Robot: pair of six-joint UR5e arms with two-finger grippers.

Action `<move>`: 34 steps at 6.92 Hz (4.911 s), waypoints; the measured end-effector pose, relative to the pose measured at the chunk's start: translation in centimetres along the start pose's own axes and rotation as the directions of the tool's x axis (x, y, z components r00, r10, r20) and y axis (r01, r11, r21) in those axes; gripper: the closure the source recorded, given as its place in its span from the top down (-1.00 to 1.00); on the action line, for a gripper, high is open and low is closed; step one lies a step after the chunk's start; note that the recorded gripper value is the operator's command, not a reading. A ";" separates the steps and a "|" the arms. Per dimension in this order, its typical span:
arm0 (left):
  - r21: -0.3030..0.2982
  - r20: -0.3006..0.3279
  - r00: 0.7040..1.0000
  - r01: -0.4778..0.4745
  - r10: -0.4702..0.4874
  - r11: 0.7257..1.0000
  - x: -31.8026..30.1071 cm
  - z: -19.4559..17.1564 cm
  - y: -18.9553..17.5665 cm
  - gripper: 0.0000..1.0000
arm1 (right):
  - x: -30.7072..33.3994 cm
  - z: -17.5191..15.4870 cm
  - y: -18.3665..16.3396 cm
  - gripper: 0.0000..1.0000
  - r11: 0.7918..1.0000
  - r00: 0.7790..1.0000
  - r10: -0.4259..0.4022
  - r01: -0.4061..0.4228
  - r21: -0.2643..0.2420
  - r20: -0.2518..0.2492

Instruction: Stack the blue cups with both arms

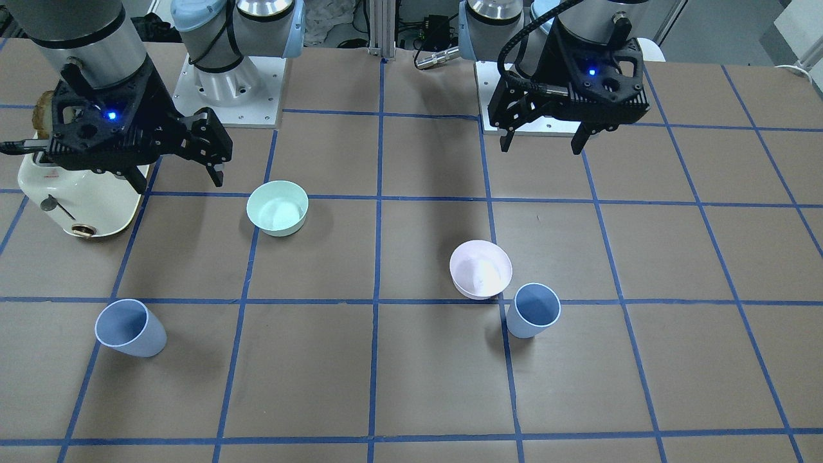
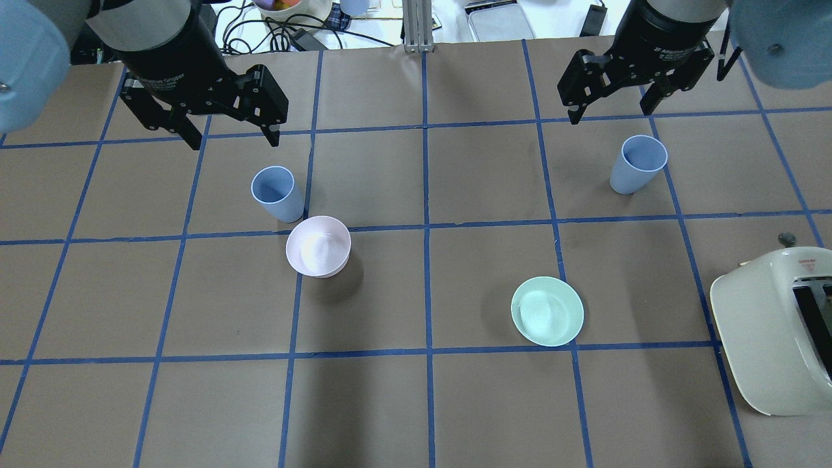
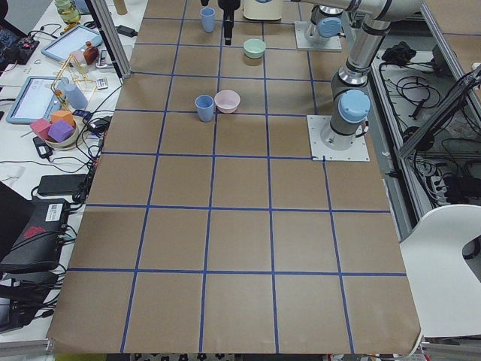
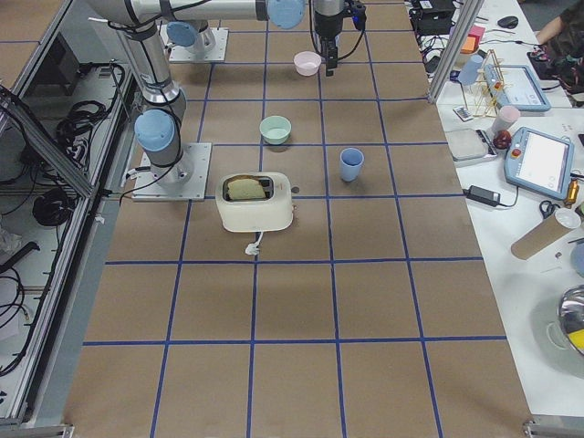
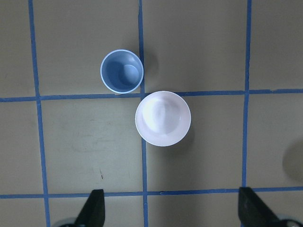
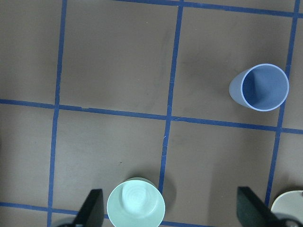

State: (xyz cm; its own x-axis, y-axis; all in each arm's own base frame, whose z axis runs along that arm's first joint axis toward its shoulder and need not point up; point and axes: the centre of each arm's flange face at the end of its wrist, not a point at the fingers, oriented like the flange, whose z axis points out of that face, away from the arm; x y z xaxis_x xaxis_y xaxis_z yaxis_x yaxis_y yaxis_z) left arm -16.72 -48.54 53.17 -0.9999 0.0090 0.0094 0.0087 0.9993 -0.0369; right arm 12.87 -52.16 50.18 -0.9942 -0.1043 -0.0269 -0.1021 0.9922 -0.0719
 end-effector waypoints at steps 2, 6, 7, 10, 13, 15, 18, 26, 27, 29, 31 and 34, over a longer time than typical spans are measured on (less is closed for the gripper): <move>0.000 0.000 1.000 0.000 0.000 1.000 0.0 0.0 0.0 1.00 | 0.3 -0.1 0.0 1.00 1.000 1.000 0.019 -0.019 0.002 -0.001; -0.002 -0.005 1.000 0.016 -0.016 1.000 -0.5 0.2 -0.6 1.00 | 0.4 0.0 0.0 1.00 1.000 1.000 0.025 -0.025 0.000 -0.003; -0.018 -0.010 0.999 0.039 -0.039 0.999 -1.5 1.6 -2.0 1.00 | 0.5 0.1 0.0 1.00 1.000 1.000 0.025 -0.025 -0.001 -0.002; -0.112 -0.011 0.996 0.085 -0.087 0.990 -3.4 12.1 -9.2 1.00 | 0.5 0.2 0.0 1.00 1.000 1.000 0.024 -0.024 0.000 -0.002; -0.201 -0.005 0.997 0.076 -0.079 0.977 -3.4 22.9 -11.6 0.42 | 0.5 0.3 0.0 1.00 1.000 1.000 0.023 -0.023 -0.001 -0.005; -0.147 -0.006 0.998 0.068 -0.070 0.987 -3.4 27.4 -11.7 -0.97 | 0.5 0.3 0.0 1.00 1.000 1.000 0.023 -0.023 -0.001 -0.004; -0.121 -0.005 0.998 0.066 -0.067 0.990 -3.1 28.1 -11.7 -1.00 | 0.5 0.3 0.0 1.00 1.000 1.000 0.021 -0.021 -0.002 -0.005; -0.007 -0.106 0.976 0.193 -0.193 0.981 20.6 23.7 -20.4 -0.42 | 0.7 0.4 0.0 1.00 1.000 1.000 0.020 -0.020 -0.005 -0.009; -0.013 -0.076 0.980 0.185 -0.186 0.983 21.5 25.6 -20.5 0.57 | 0.7 0.4 0.0 1.00 1.000 1.000 0.019 -0.019 -0.005 -0.010; -0.007 -0.025 0.985 0.170 -0.170 0.985 21.9 27.5 -20.6 1.00 | 0.7 0.4 0.0 1.00 1.000 1.000 0.018 -0.018 -0.006 -0.011; 0.038 -0.039 0.990 0.135 -0.134 0.990 21.7 22.9 -20.3 1.00 | 0.9 0.3 0.1 1.00 1.000 1.000 0.020 -0.020 -0.011 -0.012; 0.036 -0.035 0.997 -0.064 0.066 0.997 19.5 10.4 -16.3 1.00 | 5.1 4.3 -2.9 1.00 0.997 0.998 0.057 -0.057 -0.050 -0.008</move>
State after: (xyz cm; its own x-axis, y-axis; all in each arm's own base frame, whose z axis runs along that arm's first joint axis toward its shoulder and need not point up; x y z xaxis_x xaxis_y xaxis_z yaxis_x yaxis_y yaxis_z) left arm -36.42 -65.07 43.60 -0.9963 0.0759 0.0415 0.0727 0.9946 -0.0736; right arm 8.25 -55.85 45.94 -0.9986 -0.0469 -0.0229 -0.0464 0.9987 -0.0203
